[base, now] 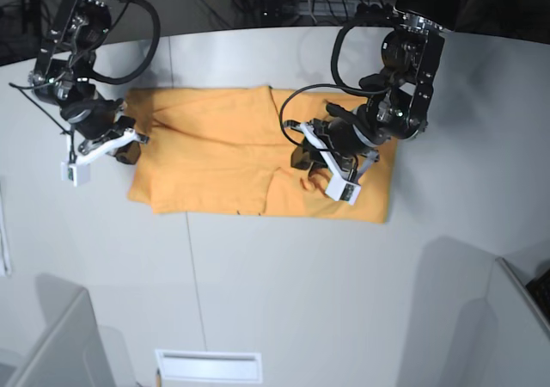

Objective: Fold the T-shirt properly
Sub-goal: 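Fold the held strip end toward the right gripper and release, then withdraw the left gripper and grasp the strip's other end with the right gripper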

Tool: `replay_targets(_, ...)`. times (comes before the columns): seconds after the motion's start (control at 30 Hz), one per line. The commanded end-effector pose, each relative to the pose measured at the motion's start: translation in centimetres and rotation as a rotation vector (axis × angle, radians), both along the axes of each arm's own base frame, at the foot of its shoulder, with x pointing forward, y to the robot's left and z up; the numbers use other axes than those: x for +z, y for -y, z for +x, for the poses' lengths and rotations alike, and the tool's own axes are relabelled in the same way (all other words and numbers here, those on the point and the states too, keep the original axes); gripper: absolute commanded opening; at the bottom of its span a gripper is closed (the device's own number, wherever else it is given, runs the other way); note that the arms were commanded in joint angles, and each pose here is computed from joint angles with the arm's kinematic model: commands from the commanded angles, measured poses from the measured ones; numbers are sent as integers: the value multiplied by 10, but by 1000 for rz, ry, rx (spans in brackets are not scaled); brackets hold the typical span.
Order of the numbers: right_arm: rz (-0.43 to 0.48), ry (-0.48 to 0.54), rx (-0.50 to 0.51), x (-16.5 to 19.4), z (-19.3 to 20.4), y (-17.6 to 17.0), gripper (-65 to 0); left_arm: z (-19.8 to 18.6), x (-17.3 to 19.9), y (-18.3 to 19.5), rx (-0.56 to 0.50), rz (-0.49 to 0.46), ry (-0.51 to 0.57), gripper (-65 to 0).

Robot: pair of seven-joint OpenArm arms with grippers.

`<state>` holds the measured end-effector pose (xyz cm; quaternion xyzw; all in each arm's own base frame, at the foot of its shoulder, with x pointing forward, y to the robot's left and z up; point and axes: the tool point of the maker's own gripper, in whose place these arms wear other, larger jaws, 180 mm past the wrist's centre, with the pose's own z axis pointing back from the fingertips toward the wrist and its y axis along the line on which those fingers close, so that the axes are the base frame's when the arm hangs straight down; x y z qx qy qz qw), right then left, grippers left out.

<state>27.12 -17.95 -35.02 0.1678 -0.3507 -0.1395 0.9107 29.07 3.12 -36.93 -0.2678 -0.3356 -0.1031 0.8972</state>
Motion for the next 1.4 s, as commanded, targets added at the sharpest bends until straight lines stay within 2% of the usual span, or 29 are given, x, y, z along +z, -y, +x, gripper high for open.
replay_targets(0.0,-8,43,-6,11,7,4,-650,9,13,2,7,-24,44,-650)
replay_targets(0.3,-6,45,-7,11,8,4,-650,12,14,-1,15,-24,49,-650)
replay_targets(0.6,-6,46,-8,12,8,4,-650,9,-16,-9,33,-1,-36,-650)
replay_targets(0.9,-5,45,-4,12,9,2,-650,9,-16,-1,37,-21,-42,-650)
replay_targets(0.93,-4,45,-2,11,9,2,-650,9,-16,0,37,-24,-42,-625)
replay_targets(1.07,-4,45,-1,11,9,1,-650,9,-13,14,33,-58,-44,-426)
replay_targets(1.17,-4,45,-1,11,9,1,-650,5,-12,27,6,-70,-46,-329)
replay_targets(1.27,-5,45,-7,12,9,3,-650,-1,-10,47,-67,-66,-41,-278)
replay_targets(1.37,-5,47,-7,12,9,3,-650,-10,-12,69,-146,-59,-47,-276)
